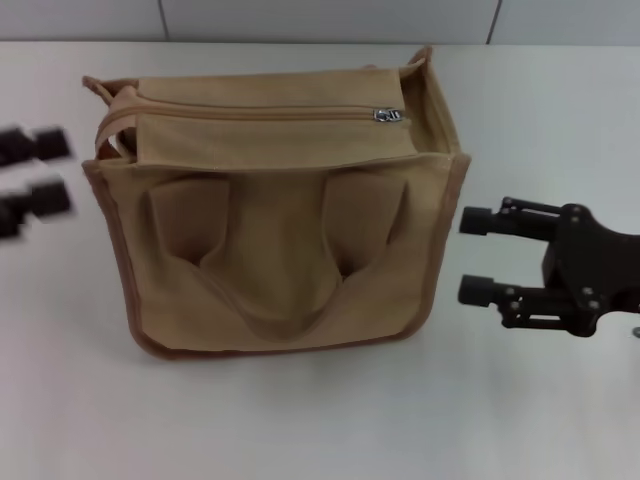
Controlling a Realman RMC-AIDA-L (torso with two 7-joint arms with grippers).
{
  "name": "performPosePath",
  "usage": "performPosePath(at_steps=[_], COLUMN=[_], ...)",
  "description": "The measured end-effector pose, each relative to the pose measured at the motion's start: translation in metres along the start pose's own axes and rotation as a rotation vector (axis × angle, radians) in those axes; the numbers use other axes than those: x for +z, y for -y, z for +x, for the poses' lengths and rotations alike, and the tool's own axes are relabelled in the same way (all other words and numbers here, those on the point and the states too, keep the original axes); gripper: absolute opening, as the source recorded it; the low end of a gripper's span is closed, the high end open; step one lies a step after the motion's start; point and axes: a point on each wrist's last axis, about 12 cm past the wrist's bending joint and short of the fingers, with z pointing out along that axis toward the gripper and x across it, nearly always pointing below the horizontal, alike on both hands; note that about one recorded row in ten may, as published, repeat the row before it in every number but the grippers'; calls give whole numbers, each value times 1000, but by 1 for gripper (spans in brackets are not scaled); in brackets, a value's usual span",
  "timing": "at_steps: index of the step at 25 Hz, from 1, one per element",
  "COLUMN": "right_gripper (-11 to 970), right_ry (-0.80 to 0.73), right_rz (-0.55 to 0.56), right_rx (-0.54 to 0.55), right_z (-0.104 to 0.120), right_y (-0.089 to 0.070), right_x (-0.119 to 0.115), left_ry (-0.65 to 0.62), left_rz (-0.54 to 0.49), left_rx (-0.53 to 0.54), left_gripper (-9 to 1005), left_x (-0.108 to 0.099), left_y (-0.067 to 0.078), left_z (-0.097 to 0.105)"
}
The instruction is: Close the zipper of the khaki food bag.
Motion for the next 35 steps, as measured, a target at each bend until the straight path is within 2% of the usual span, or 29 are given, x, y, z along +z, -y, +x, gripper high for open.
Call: performPosePath(at_steps=[1,3,4,8,10,11,12,15,17,26,35], right_gripper=[753,753,753,753,754,754,754,754,754,753,753], right_ry=[-13,-28,-34,-41,-40,-41,-41,-59,-90,-104,-108], right_rz=[-6,-18,-26,-61,-70,-90,-90,-123,-135,-115,-109], right_rx=[2,-4,-5,-14,-18,-21,-21,-26,-38,-56,-43], right_z=[3,6,7,13,14,17,17,24,37,51,54], right_y=[0,-1,-2,-4,-4,-6,-6,-9,-11,-13,-14], right_x=[2,3,5,12,15,21,21,31,46,57,58], left_ry=[-5,-6,-13,-26,-26,-19,-19,-23,-74,-129,-133], left_rz=[49,72,135,200,200,239,239,217,165,104,120], left_rx=[9,17,42,89,89,113,113,114,107,99,115], left_gripper=[782,782,782,782,782,782,782,782,782,782,782], left_x=[12,18,35,51,51,68,68,77,84,86,87], left_y=[3,4,9,18,18,26,26,25,20,16,18], left_z=[7,10,22,40,40,64,64,84,100,111,113])
